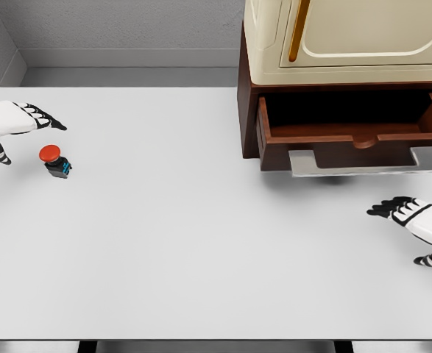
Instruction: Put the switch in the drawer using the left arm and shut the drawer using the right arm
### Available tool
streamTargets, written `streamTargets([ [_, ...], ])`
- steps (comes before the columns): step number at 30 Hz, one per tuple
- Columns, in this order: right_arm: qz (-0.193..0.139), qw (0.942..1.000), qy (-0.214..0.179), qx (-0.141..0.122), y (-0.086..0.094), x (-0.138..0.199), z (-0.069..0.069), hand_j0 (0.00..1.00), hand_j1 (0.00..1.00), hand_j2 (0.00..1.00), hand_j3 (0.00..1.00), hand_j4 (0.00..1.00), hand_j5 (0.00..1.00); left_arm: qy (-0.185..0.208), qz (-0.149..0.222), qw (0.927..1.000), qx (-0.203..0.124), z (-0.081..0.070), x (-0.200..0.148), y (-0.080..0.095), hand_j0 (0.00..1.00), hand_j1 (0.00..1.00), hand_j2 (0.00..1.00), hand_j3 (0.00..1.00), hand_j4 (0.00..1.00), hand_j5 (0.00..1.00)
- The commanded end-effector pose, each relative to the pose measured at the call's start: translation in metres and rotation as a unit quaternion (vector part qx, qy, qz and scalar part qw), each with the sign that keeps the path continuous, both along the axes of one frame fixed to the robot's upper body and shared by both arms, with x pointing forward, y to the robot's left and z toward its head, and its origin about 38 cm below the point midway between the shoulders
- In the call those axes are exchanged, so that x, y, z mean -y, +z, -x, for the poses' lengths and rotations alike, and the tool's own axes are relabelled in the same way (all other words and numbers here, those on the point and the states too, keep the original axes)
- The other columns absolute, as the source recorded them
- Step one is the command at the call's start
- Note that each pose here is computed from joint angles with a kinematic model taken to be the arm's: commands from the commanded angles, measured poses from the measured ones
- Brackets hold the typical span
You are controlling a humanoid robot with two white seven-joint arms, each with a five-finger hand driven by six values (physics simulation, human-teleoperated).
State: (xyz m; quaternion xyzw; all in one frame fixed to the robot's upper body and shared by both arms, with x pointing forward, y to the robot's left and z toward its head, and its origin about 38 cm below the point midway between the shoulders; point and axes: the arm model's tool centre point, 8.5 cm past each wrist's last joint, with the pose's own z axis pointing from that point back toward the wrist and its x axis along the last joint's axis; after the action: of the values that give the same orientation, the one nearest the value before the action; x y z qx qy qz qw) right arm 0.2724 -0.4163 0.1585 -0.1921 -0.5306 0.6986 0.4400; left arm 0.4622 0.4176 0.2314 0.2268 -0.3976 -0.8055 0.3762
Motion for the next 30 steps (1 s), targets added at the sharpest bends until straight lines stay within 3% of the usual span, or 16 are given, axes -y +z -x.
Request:
streamTargets([
  [1,-0.002,1.0000,0.001,-0.002,0.000,-0.001,0.000,1.00,1.00,1.00,1.00,1.00,1.00,0.002,0.002,1.0000,0.001,0.000,-0.001,0.001,1.00,1.00,1.00,1.00,1.00,1.00],
  [5,-0.002,1.0000,0.001,0.000,0.001,-0.001,-0.001,1.00,1.00,1.00,1.00,1.00,1.00,-0.003,0.002,1.0000,0.001,0.000,0.002,0.001,1.00,1.00,1.00,1.00,1.00,1.00],
  [8,-0.001,1.0000,0.001,0.004,0.003,-0.001,-0.003,1.00,1.00,1.00,1.00,1.00,1.00,-0.021,0.010,0.9997,-0.006,-0.002,0.020,-0.009,1.00,1.00,1.00,1.00,1.00,1.00],
  [13,-0.001,1.0000,0.001,0.002,0.002,0.000,-0.002,1.00,1.00,1.00,1.00,1.00,1.00,-0.027,-0.009,0.9993,-0.025,0.000,0.023,-0.021,0.98,0.98,0.98,0.98,0.98,0.98],
  [18,0.007,1.0000,-0.005,0.002,0.006,0.006,-0.001,1.00,1.00,1.00,1.00,1.00,1.00,-0.032,-0.015,0.9990,-0.027,0.000,0.027,-0.024,0.85,0.85,0.85,0.85,0.85,0.85],
  [22,0.016,0.9992,-0.034,0.010,0.018,0.028,0.008,1.00,1.00,1.00,1.00,1.00,1.00,-0.032,-0.017,0.9990,-0.027,0.000,0.026,-0.025,0.77,0.77,0.77,0.77,0.77,0.77],
  [24,0.026,0.9991,-0.031,-0.007,0.015,0.029,0.009,0.95,0.95,0.95,0.95,0.95,0.95,-0.033,-0.017,0.9989,-0.027,0.000,0.027,-0.025,0.77,0.77,0.77,0.77,0.77,0.77],
  [26,0.039,0.9982,-0.046,-0.006,0.025,0.041,0.010,0.83,0.83,0.83,0.83,0.83,0.83,-0.033,-0.017,0.9989,-0.027,0.000,0.027,-0.025,0.77,0.77,0.77,0.77,0.77,0.77],
  [30,0.001,0.9988,-0.047,-0.009,0.029,0.041,0.012,0.76,0.76,0.76,0.76,0.76,0.76,-0.034,-0.018,0.9988,-0.029,0.001,0.027,-0.027,0.77,0.77,0.77,0.77,0.77,0.77],
])
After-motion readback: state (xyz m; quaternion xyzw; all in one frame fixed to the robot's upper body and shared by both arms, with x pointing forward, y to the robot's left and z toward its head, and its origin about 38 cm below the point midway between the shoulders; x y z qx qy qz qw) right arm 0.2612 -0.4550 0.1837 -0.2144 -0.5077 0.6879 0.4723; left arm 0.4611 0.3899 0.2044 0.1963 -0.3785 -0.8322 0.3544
